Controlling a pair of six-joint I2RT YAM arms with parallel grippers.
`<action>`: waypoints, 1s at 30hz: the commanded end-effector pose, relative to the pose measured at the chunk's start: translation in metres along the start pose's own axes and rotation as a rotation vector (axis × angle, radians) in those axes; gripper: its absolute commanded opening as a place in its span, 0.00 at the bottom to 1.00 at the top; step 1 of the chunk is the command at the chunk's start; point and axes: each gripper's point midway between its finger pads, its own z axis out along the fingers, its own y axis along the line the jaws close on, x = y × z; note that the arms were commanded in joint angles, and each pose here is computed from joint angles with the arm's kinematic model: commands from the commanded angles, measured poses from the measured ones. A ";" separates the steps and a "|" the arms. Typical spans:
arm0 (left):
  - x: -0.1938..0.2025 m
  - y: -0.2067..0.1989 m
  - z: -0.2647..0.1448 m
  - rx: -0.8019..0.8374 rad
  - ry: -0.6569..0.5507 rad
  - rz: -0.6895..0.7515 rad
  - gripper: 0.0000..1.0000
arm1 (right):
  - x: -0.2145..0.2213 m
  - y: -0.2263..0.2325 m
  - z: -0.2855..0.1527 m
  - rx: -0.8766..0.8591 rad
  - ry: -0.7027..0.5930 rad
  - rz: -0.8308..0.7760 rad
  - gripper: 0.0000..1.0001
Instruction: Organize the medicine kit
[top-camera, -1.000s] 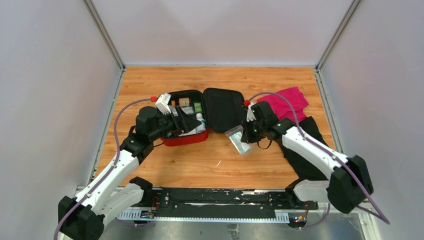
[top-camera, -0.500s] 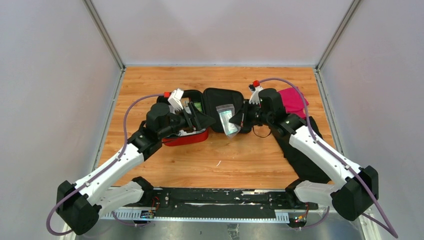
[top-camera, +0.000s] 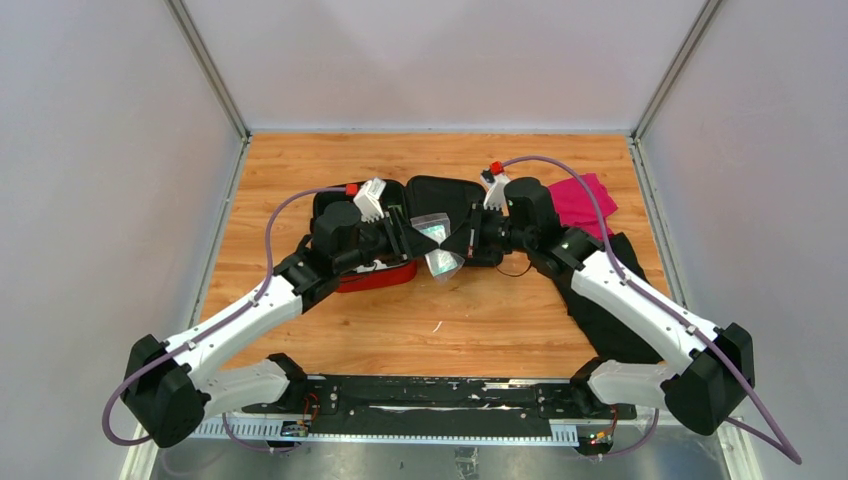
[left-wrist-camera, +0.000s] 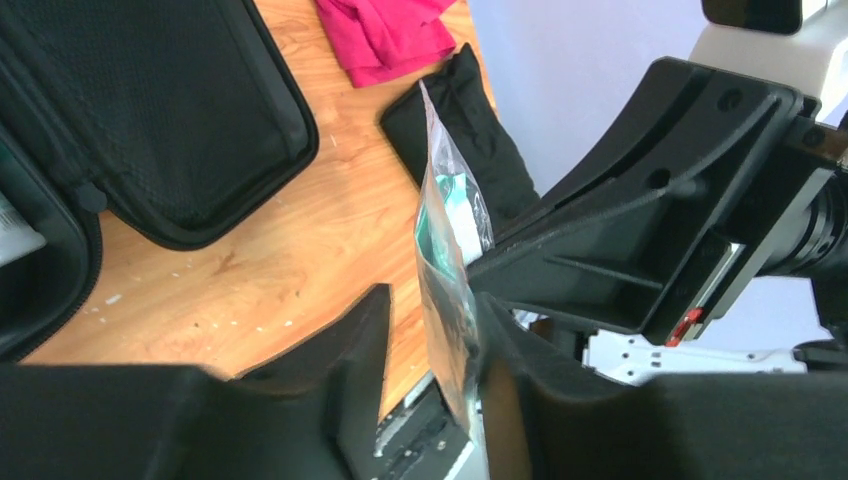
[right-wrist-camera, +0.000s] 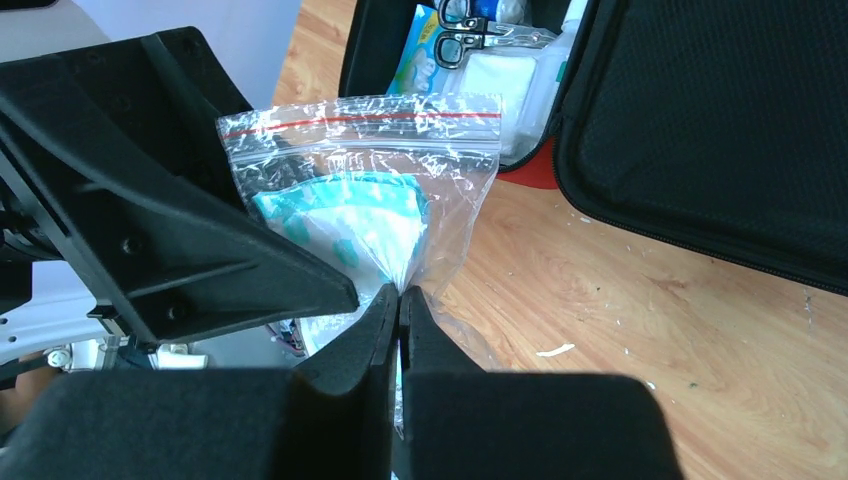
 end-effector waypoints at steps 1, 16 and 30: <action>-0.006 -0.013 0.002 0.030 -0.013 0.012 0.34 | -0.006 0.012 -0.004 -0.023 -0.027 -0.007 0.00; 0.002 -0.004 -0.003 0.011 0.001 0.042 0.00 | -0.020 -0.038 -0.032 0.228 -0.170 -0.112 0.54; 0.005 0.048 -0.041 -0.245 0.041 0.244 0.00 | -0.013 -0.167 -0.040 0.400 -0.059 0.079 0.63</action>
